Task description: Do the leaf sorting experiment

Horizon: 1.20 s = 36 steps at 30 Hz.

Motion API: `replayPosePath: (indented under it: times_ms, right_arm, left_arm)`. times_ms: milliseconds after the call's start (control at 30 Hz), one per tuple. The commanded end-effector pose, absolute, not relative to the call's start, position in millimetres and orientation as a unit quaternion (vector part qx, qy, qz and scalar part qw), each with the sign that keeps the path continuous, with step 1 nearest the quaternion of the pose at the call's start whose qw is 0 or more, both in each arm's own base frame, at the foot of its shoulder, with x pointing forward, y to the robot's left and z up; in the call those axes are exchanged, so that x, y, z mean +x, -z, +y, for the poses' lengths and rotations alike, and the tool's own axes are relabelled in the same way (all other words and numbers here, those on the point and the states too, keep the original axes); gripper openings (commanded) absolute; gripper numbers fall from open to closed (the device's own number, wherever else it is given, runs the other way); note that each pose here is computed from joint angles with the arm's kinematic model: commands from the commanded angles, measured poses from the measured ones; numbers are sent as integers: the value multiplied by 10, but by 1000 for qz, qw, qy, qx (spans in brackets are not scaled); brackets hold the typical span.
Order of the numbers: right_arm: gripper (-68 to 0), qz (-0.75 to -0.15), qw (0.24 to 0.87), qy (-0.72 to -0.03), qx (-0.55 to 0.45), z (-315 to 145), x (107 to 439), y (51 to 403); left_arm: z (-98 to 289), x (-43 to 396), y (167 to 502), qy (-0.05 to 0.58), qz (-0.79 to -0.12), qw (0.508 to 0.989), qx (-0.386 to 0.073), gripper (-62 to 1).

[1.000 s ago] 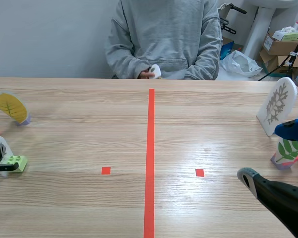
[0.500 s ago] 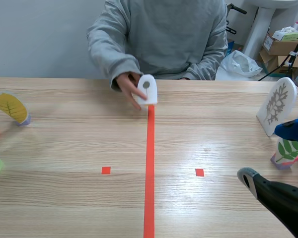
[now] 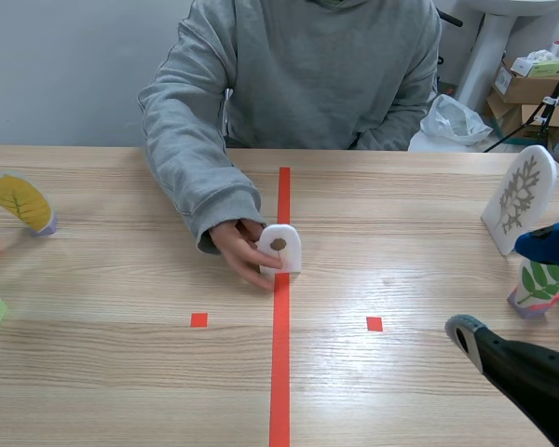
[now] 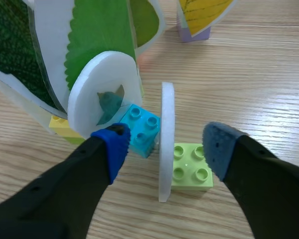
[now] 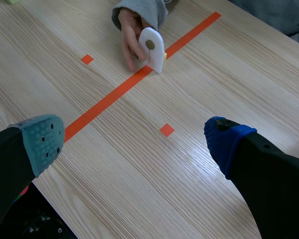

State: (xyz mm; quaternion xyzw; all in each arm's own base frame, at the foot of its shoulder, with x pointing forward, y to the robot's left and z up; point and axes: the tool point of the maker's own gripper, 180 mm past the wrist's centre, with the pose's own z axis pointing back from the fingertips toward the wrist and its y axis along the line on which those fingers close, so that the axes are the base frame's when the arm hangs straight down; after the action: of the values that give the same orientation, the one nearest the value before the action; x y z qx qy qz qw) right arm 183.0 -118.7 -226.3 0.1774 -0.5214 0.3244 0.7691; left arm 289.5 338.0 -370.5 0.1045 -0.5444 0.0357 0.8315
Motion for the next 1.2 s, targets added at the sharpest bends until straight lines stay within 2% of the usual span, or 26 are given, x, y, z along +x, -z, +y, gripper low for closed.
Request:
replayPosePath:
  times_ms: [0, 100, 233, 400, 633, 867, 1000, 1167]
  right_arm:
    - [-102, -527, 763, -329, 178, -1197, 1843, 2220]
    - [-102, -525, 764, -332, 174, -1204, 1840, 2234]
    - [-102, -523, 765, -334, 172, -1207, 1839, 2242]
    - [-102, -523, 765, -334, 172, -1207, 1839, 2242]
    - [-102, -523, 764, -337, 171, -1208, 1840, 2241]
    - [-102, -523, 764, -337, 172, -1207, 1841, 2240]
    - [-102, -523, 764, -337, 172, -1207, 1841, 2240]
    - [-102, -523, 764, -337, 172, -1206, 1841, 2238]
  left_arm:
    - [3440, 2890, 3616, -34, -557, 822, 113, -162]
    - [3434, 2799, 3654, -31, -555, 823, 114, -108]
    - [3386, 2653, 3669, -17, -553, 825, 112, -105]
    - [3198, 2495, 3451, 29, -571, 814, 102, -101]
    - [2423, 2229, 3074, 140, -579, 804, -4, -101]
    - [1616, 1918, 2660, 241, -554, 789, -111, -101]
    - [1329, 1813, 2369, 256, -561, 774, -145, -101]
    - [1133, 1721, 2186, 274, -560, 764, -163, -101]
